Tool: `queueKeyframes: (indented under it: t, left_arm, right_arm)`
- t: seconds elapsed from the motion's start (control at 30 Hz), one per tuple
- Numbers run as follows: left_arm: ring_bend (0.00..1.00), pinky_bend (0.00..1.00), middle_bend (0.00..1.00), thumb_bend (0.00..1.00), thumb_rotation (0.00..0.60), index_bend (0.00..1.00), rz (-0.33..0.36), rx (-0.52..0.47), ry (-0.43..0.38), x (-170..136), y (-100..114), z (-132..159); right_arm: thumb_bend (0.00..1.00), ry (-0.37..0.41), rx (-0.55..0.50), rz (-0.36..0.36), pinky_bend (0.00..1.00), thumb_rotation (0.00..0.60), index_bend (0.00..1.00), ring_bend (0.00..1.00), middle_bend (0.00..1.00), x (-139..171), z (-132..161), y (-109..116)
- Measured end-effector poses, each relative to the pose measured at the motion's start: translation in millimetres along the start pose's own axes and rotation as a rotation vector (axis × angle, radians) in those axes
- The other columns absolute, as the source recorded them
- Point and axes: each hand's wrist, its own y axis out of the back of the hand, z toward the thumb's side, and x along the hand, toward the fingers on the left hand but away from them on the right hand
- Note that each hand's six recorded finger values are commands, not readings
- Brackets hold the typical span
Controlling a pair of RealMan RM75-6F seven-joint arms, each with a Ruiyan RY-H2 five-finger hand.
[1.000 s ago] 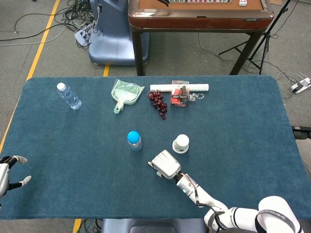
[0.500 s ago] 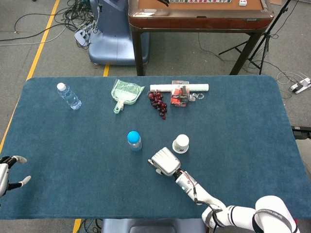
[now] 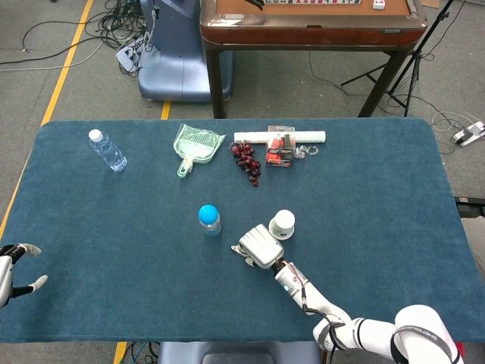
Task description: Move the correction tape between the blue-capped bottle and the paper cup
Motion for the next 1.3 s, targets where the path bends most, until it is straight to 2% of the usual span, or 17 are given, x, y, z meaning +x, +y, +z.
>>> queueKeyframes:
  t: [0.57,1.3]
  left_arm:
    - [0.33,0.50,0.43,0.09,0.600,0.43,-0.001,-0.002,0.003,-1,0,-1]
    - [0.33,0.50,0.43,0.09,0.600,0.43,-0.001,-0.012,0.000,-1,2,-1]
  right_arm:
    - [0.00,-0.050,0.011,-0.049,1.00,0.600,1.00,1.00,1.00,-8,-9,3]
    - [0.00,-0.106,0.033,-0.067,1.00,0.600,1.00,1.00,1.00,-18,-19,2]
